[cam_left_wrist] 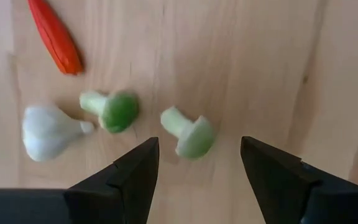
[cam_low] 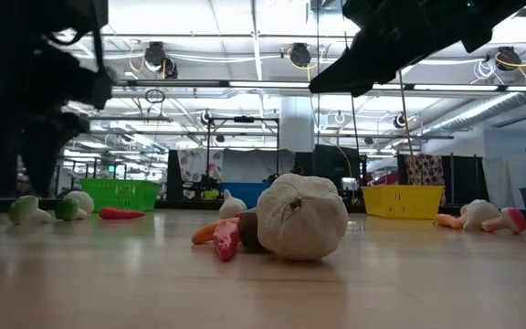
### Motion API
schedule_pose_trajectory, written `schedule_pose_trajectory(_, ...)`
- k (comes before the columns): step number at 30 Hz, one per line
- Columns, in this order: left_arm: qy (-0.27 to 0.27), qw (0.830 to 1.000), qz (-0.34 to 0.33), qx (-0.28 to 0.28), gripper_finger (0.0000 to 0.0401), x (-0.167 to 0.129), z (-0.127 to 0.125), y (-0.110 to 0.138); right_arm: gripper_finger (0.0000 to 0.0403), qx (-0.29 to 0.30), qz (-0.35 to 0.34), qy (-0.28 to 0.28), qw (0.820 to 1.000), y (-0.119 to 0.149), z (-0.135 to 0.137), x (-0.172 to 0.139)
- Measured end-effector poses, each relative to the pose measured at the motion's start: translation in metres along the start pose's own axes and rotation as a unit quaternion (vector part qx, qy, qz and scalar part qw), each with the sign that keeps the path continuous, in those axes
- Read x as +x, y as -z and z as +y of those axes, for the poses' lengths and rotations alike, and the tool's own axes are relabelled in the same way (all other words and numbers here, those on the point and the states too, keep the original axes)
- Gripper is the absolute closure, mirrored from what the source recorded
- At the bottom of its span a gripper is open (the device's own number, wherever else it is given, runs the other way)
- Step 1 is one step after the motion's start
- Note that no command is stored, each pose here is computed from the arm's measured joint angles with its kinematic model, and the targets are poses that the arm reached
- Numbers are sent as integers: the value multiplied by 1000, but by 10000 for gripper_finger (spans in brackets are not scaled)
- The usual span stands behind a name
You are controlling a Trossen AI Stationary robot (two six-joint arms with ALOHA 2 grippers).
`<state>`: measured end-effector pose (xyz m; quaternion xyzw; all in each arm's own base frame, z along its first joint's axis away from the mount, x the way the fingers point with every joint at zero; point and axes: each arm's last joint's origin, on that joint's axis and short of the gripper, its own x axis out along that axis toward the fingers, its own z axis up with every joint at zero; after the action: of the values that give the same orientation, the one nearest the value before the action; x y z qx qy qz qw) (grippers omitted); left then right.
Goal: Sort produce into baskets
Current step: Put the green mushroom into the green bin
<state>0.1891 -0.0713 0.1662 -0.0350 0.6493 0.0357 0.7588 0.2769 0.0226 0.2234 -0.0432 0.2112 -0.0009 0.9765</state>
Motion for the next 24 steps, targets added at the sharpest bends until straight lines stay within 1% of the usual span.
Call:
schedule_pose_trajectory(7,9,1000,-14,-1,166,15,2,6,318,0,0,0,1000,0,0,0)
schedule_pose_trajectory(24,1,1000,-11,4,168,25,6,14,318,-2,0,0,1000,0,0,0)
